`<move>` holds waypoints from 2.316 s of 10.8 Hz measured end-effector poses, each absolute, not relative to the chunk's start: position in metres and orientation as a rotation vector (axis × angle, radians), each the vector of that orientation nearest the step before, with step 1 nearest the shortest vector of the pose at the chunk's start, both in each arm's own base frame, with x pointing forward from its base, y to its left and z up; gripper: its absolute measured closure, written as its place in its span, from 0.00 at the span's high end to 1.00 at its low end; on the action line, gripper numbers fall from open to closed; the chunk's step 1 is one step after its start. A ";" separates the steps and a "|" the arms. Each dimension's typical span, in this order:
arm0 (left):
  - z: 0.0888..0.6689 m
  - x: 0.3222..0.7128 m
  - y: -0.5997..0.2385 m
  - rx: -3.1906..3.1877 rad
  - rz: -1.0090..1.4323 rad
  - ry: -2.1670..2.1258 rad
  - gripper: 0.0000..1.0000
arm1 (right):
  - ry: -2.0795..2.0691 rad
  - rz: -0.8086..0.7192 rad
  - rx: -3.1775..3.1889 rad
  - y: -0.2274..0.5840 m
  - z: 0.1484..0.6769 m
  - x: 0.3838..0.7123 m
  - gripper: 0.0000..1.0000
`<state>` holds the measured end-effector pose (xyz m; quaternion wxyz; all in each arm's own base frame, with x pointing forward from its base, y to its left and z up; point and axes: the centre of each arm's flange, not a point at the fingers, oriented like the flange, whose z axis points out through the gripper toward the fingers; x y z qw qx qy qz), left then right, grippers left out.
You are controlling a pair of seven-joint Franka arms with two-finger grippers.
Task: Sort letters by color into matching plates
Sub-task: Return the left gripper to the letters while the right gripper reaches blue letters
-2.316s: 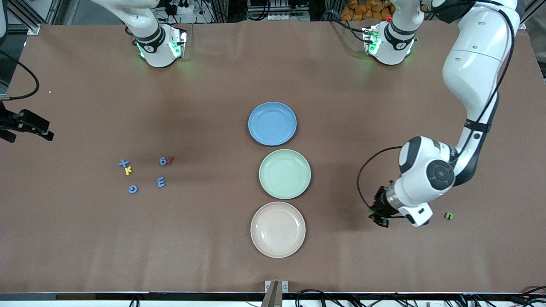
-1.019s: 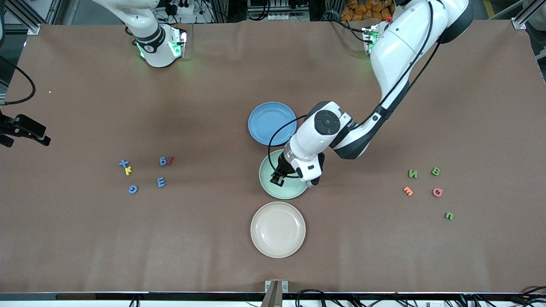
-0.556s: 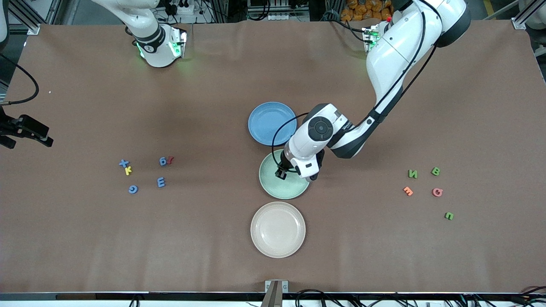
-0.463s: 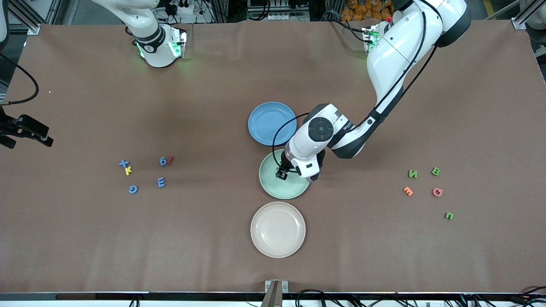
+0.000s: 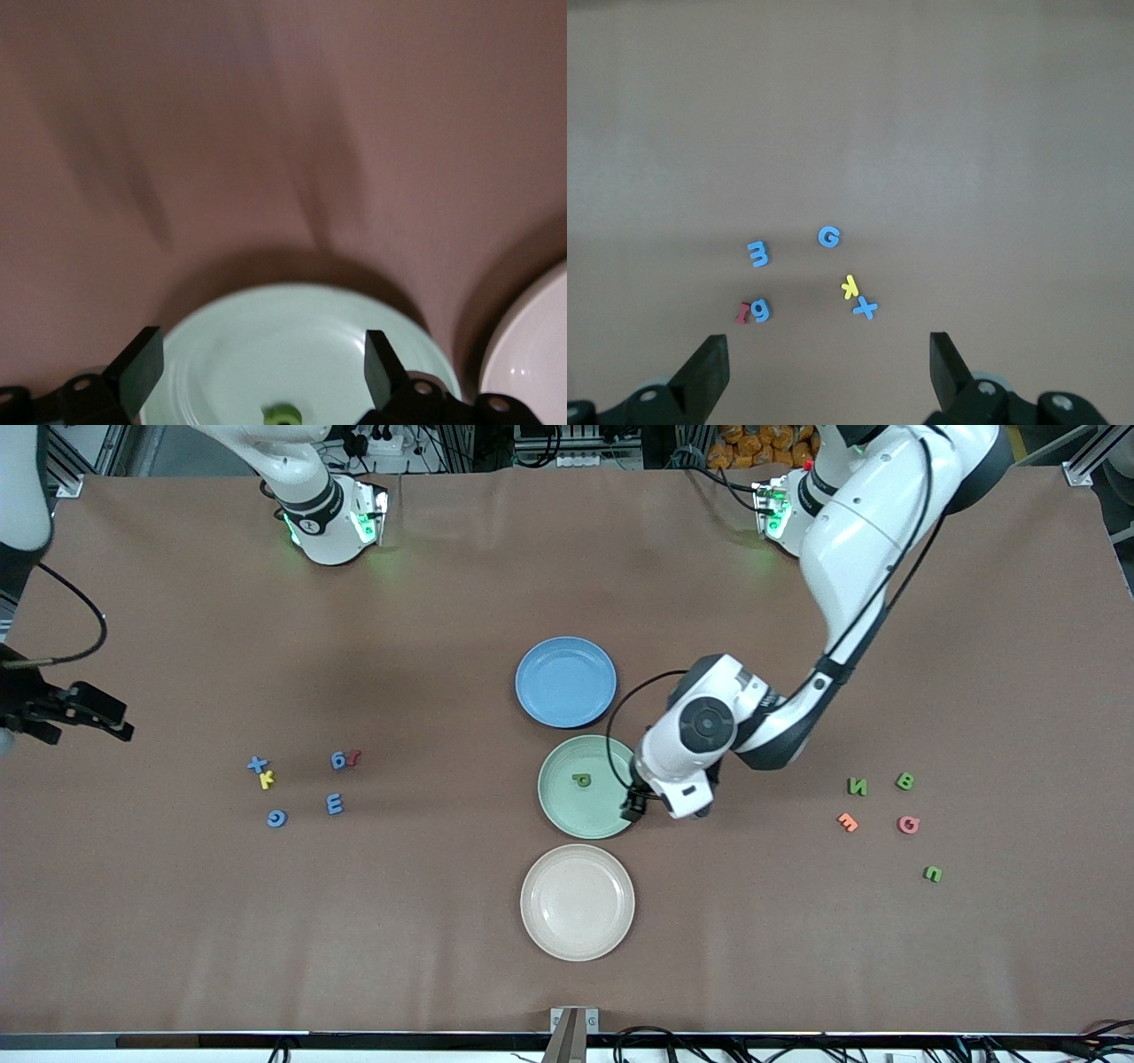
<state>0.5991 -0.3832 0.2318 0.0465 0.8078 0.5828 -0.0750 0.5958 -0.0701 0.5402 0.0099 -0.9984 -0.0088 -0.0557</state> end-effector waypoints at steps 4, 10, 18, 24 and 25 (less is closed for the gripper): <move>0.260 0.636 -0.291 2.670 -0.202 1.641 1.00 | 0.000 -0.171 -3.110 -0.040 0.482 0.604 1.00; 0.256 0.672 -0.135 2.917 -0.238 1.362 1.00 | -0.024 -0.107 -3.129 -0.037 0.398 0.627 1.00; 0.229 0.632 -0.066 3.147 -0.292 0.999 1.00 | -0.163 0.165 -3.108 -0.046 0.369 0.600 1.00; 0.252 0.602 -0.078 3.200 -0.086 0.680 1.00 | -0.607 0.316 -3.003 -0.046 0.327 0.571 1.00; 0.253 0.593 -0.078 3.208 -0.041 0.582 1.00 | -0.712 0.304 -2.980 -0.047 0.323 0.569 1.00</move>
